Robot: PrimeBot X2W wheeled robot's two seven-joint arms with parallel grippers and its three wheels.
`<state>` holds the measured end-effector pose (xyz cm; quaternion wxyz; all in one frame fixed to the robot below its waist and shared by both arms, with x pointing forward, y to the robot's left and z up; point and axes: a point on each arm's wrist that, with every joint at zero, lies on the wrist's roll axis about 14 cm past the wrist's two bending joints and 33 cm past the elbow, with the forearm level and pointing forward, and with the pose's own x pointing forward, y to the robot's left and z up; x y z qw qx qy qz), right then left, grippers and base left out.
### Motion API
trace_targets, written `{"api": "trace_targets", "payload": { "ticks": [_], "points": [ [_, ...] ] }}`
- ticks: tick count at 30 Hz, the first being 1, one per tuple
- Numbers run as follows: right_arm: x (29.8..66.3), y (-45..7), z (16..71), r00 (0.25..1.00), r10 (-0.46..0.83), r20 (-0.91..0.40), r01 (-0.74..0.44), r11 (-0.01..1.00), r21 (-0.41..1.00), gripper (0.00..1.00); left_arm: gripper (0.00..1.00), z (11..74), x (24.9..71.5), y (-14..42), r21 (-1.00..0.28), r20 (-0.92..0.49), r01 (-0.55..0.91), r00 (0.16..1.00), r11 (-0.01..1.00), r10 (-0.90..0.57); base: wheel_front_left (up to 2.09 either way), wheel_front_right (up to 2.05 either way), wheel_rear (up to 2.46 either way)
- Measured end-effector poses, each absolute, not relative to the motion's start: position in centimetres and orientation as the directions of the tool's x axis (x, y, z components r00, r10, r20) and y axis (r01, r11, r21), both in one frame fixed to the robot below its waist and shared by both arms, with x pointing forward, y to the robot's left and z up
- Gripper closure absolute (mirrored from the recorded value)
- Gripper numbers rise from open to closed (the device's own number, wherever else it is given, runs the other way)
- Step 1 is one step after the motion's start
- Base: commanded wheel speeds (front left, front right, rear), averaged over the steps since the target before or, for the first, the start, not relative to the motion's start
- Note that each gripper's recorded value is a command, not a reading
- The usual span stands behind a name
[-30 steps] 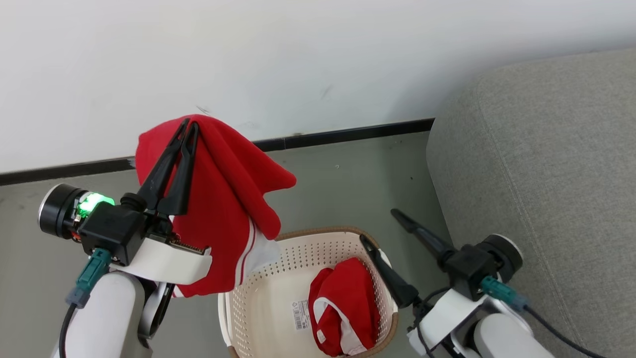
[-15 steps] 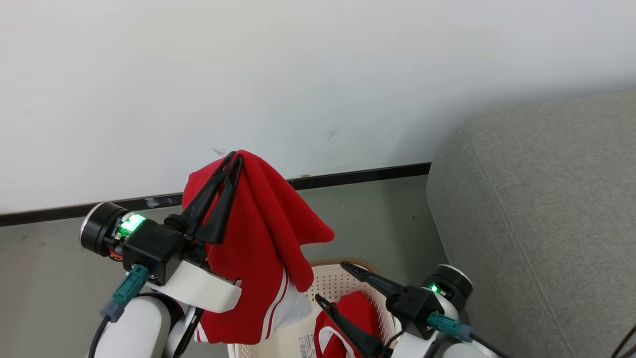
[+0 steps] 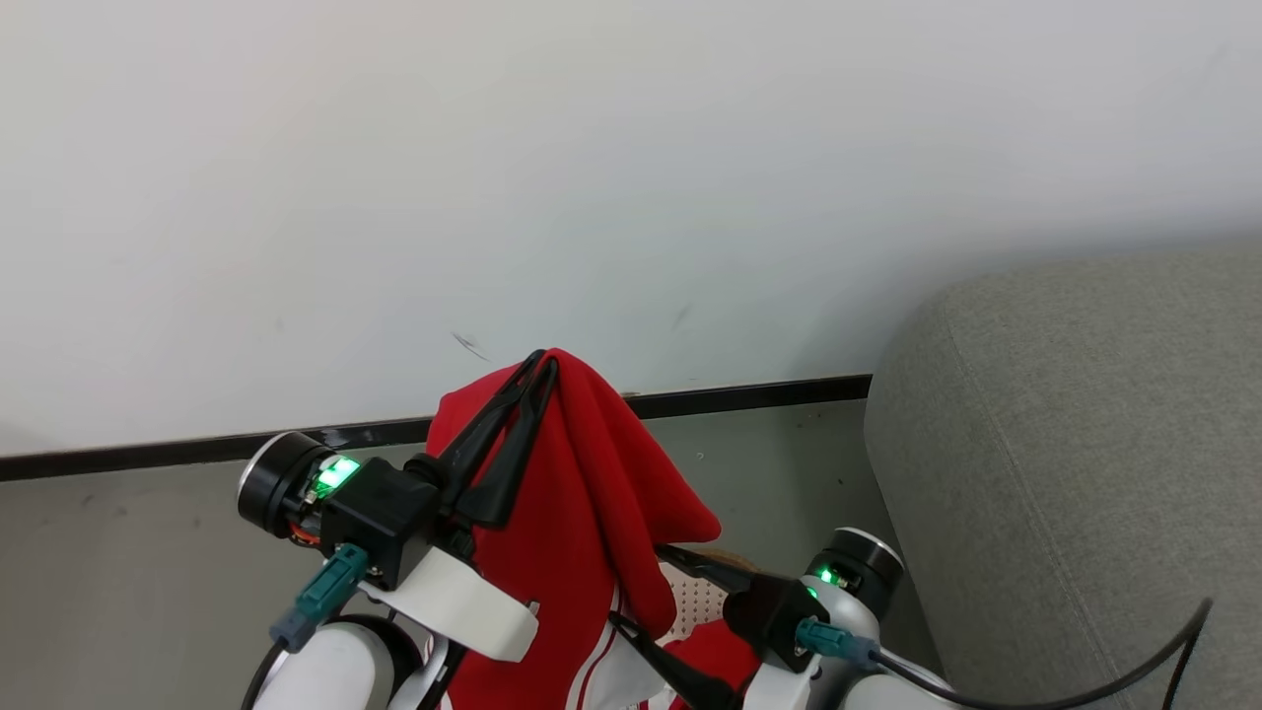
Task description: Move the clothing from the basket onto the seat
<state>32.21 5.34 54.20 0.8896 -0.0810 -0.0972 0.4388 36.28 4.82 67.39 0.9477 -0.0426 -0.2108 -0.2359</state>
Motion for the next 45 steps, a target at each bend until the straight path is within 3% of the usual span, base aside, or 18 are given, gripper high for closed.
{"api": "trace_targets", "payload": {
  "ticks": [17,19,21,31,43,45],
  "points": [
    [32.2,8.3,54.5,0.539,0.839,0.079,-0.812,0.542,-0.216,0.00,1.00,68.4,33.7,2.7,0.010,0.415,0.527,0.771,0.850,-0.483,0.00,0.00,0.00],
    [32.3,8.6,54.9,0.529,0.844,0.084,-0.815,0.533,-0.229,0.55,1.00,68.4,33.6,2.6,0.009,0.411,0.530,0.771,0.848,-0.486,0.00,0.00,0.00],
    [32.6,8.9,55.6,0.520,0.849,0.096,-0.813,0.526,-0.251,0.98,1.00,68.4,33.6,2.6,0.008,0.410,0.529,0.772,0.849,-0.485,0.00,0.00,0.00],
    [33.3,8.8,56.8,0.524,0.842,0.129,-0.804,0.539,-0.253,1.00,1.00,67.8,34.8,4.1,-0.046,0.388,0.477,0.818,0.878,-0.424,0.00,0.00,0.00],
    [37.2,0.5,59.1,0.717,0.656,0.235,-0.631,0.754,-0.180,1.00,1.00,63.9,35.9,4.6,-0.147,0.309,0.444,0.869,0.884,-0.386,0.00,0.00,0.00],
    [37.7,-1.2,59.2,0.747,0.619,0.244,-0.592,0.785,-0.181,1.00,0.86,63.8,36.0,4.2,-0.156,0.312,0.454,0.865,0.877,-0.392,0.00,0.00,0.00]
  ]
}}
